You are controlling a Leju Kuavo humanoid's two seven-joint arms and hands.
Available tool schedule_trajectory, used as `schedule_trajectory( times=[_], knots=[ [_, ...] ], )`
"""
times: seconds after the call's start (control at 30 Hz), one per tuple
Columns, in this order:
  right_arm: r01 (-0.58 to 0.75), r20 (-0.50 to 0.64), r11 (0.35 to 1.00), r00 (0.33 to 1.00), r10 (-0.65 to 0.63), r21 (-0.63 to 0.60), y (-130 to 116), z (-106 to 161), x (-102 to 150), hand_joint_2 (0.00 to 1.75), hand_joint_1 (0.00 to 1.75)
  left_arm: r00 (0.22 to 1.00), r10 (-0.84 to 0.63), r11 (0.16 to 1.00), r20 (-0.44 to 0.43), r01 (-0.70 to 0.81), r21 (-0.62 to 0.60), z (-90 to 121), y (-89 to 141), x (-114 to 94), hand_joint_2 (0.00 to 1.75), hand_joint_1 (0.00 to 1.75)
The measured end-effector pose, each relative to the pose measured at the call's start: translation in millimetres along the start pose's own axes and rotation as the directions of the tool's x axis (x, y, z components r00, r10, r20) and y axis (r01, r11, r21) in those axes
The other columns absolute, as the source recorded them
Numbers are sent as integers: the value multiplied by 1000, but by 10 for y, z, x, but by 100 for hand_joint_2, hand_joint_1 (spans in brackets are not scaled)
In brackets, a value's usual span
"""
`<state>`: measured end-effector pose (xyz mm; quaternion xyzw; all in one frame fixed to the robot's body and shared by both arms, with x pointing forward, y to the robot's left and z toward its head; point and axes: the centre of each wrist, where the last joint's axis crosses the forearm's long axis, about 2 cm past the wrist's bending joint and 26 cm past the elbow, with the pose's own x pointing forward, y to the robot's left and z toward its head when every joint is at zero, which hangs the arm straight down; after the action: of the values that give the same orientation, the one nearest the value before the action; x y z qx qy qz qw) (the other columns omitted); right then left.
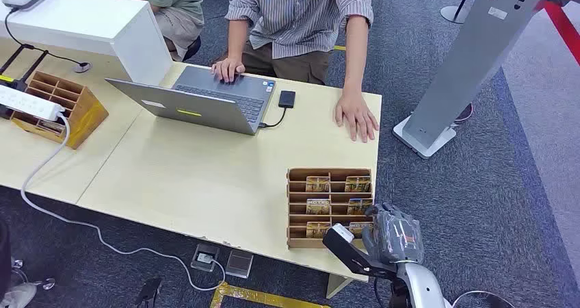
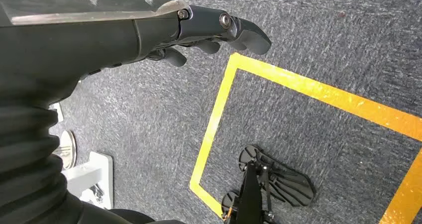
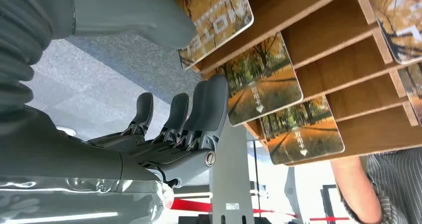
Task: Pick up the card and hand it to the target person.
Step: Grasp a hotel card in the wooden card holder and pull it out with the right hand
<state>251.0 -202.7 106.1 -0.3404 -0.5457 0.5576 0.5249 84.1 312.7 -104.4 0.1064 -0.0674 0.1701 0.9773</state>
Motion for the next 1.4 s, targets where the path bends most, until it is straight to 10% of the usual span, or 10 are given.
schedule_trajectory(
  times=[1.4],
  knots=[
    [13, 18, 1000, 1000, -13, 21, -17, -12, 27, 175, 159, 999, 5, 999, -44, -3, 47, 6, -17, -8, 175, 0]
  ],
)
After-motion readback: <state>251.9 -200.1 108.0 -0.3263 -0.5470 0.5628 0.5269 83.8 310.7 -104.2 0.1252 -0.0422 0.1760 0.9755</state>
